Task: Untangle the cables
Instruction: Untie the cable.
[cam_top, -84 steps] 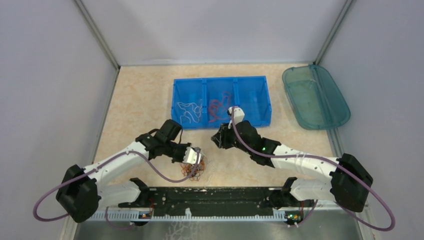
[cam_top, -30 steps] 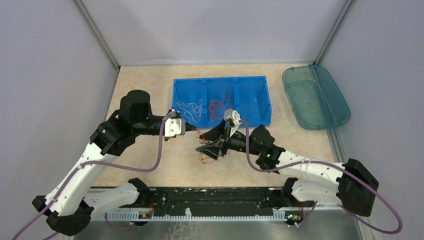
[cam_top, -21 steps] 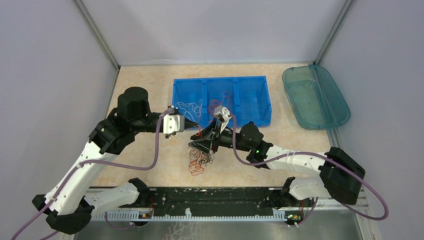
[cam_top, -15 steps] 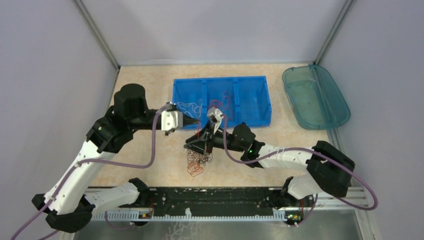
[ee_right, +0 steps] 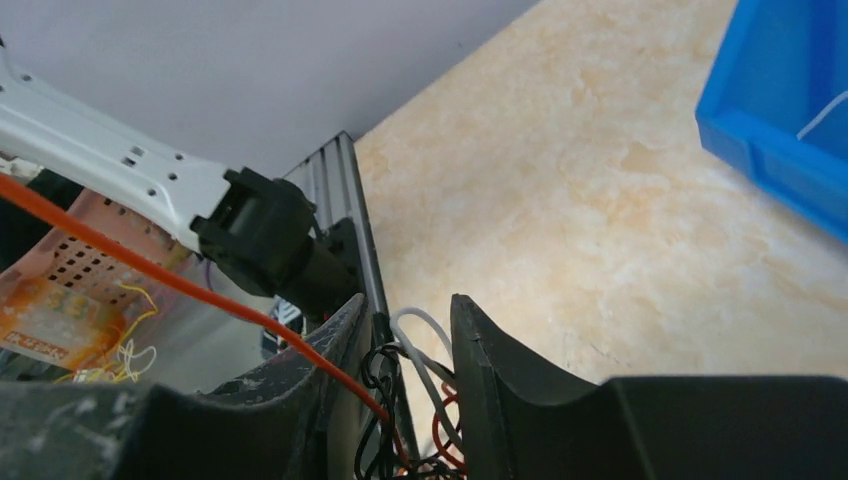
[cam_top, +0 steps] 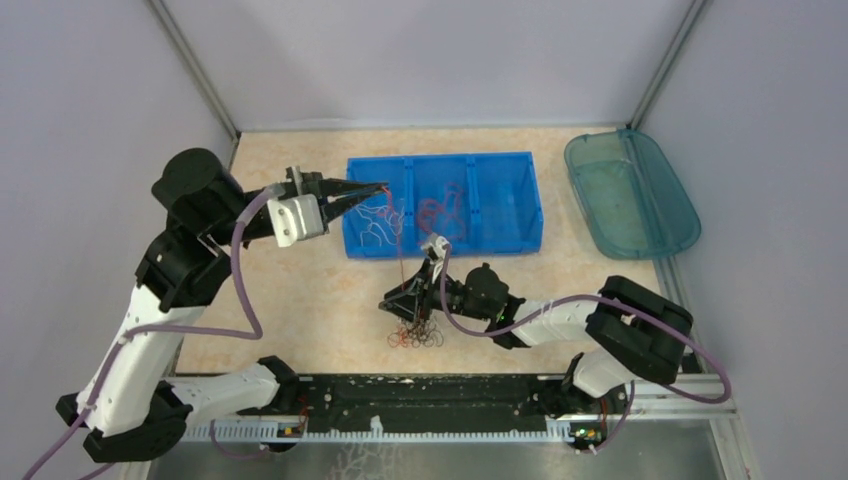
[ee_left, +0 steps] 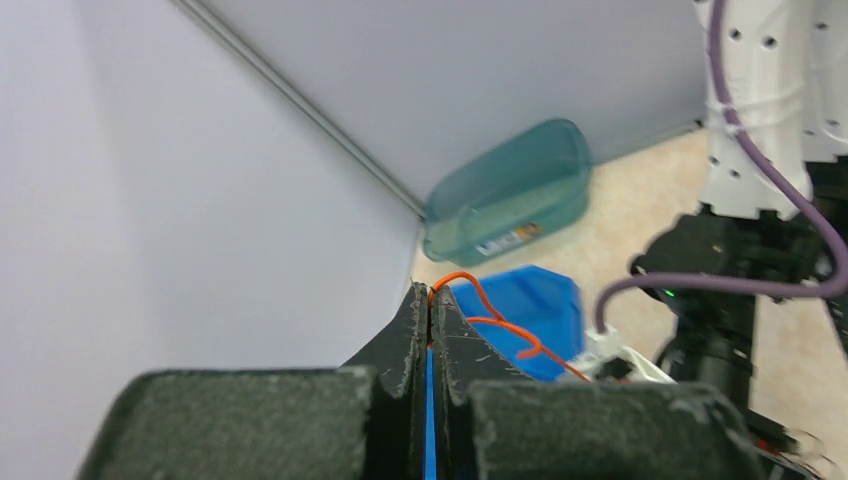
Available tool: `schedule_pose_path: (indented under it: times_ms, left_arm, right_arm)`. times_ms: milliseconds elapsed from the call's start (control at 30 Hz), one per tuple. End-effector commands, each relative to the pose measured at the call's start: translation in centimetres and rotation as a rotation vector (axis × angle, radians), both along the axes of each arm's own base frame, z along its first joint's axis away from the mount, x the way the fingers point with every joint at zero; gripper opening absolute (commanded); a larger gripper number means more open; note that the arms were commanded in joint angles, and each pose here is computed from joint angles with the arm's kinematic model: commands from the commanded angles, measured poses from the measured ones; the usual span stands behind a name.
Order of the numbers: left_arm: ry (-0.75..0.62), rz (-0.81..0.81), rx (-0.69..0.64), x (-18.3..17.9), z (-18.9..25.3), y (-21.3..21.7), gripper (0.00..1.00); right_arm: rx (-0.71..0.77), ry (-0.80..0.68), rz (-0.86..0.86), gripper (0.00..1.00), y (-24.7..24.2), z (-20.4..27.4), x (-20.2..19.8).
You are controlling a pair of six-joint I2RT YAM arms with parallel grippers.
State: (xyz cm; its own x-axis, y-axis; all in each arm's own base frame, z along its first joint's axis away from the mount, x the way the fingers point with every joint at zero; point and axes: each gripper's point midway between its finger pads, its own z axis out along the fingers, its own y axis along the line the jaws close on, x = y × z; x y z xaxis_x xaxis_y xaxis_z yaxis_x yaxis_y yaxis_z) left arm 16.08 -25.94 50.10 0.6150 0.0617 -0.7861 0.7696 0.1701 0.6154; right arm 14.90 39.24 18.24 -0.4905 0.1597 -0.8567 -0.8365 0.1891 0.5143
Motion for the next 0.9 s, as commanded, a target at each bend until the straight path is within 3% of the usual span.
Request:
schedule_pose_path:
  times_ms: [0,667,867]
  left_arm:
    - [-0.182,0.068,-0.173,0.1,7.0,1.3,0.0]
    - [-0.877,0.345,-0.716,-3.9,26.6,9.6,0.0]
    - [-0.967,0.417,-0.861,-5.4,30.4,12.4,0.0]
  right_arm:
    - [0.071,-0.014,-0.044,0.37,-0.3,0.9,0.4]
    - [-0.028,0.039,-0.13,0.5,-1.2,-3.1,1.1]
    - [-0.062,0.017,-0.159,0.55,-1.5,-3.6,1.3]
